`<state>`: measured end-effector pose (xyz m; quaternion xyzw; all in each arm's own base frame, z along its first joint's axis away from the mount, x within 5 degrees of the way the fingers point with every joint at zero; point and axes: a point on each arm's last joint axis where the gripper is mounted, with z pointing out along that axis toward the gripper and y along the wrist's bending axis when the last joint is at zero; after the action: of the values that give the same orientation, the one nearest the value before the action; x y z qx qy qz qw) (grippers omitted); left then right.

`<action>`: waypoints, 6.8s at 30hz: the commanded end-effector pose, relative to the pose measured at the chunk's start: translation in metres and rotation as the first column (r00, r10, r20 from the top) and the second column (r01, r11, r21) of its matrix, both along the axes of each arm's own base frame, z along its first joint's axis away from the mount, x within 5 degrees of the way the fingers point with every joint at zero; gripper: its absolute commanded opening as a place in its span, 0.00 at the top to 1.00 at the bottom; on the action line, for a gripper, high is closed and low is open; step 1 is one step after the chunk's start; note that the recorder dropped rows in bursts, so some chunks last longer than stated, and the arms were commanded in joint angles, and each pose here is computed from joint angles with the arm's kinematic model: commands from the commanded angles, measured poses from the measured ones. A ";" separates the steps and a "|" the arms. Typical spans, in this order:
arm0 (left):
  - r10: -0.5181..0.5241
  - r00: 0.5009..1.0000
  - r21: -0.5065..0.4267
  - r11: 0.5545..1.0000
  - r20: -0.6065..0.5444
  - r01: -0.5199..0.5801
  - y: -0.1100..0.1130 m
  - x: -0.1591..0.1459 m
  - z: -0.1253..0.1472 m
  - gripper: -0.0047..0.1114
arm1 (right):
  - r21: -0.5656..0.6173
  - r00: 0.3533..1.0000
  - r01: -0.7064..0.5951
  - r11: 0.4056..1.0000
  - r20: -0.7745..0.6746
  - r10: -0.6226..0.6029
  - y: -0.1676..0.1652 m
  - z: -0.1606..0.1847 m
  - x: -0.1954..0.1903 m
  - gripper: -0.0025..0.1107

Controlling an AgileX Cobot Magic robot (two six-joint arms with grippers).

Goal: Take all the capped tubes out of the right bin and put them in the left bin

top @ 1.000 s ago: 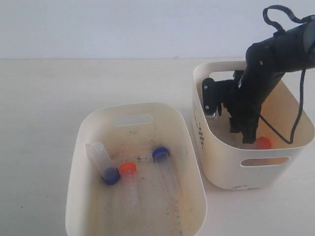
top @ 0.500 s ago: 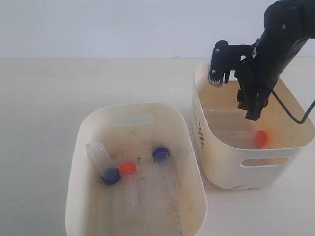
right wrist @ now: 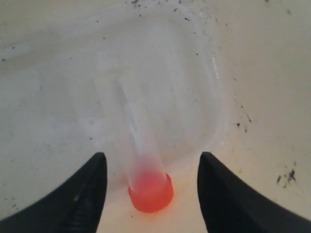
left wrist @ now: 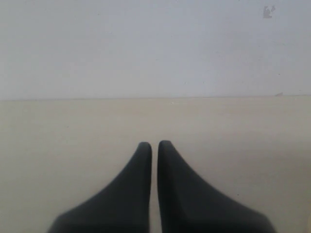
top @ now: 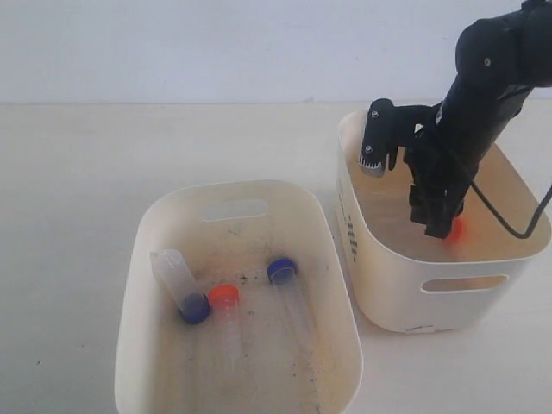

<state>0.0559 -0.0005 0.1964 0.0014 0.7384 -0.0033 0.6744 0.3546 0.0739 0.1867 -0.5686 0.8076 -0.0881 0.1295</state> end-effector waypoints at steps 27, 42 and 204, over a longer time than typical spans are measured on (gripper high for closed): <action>-0.007 1.000 -0.008 1.000 0.006 0.007 0.000 0.000 0.001 0.92 | 0.004 0.999 -0.053 0.999 0.003 0.053 0.006 -0.075 0.023 0.50; -0.007 1.000 -0.008 1.000 0.006 0.007 0.000 0.000 0.001 0.92 | 0.030 0.997 0.071 0.997 -0.039 -0.070 0.005 -0.077 0.020 0.98; -0.007 1.000 -0.008 1.000 0.006 0.007 0.000 0.000 0.001 0.92 | 0.980 0.500 0.119 0.159 0.079 -0.863 -0.057 0.019 -0.270 0.98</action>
<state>0.0559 -0.0005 0.1964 0.0014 0.7384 -0.0033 0.6744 0.0924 0.0227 0.2223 -0.0215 0.7778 0.1329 0.6140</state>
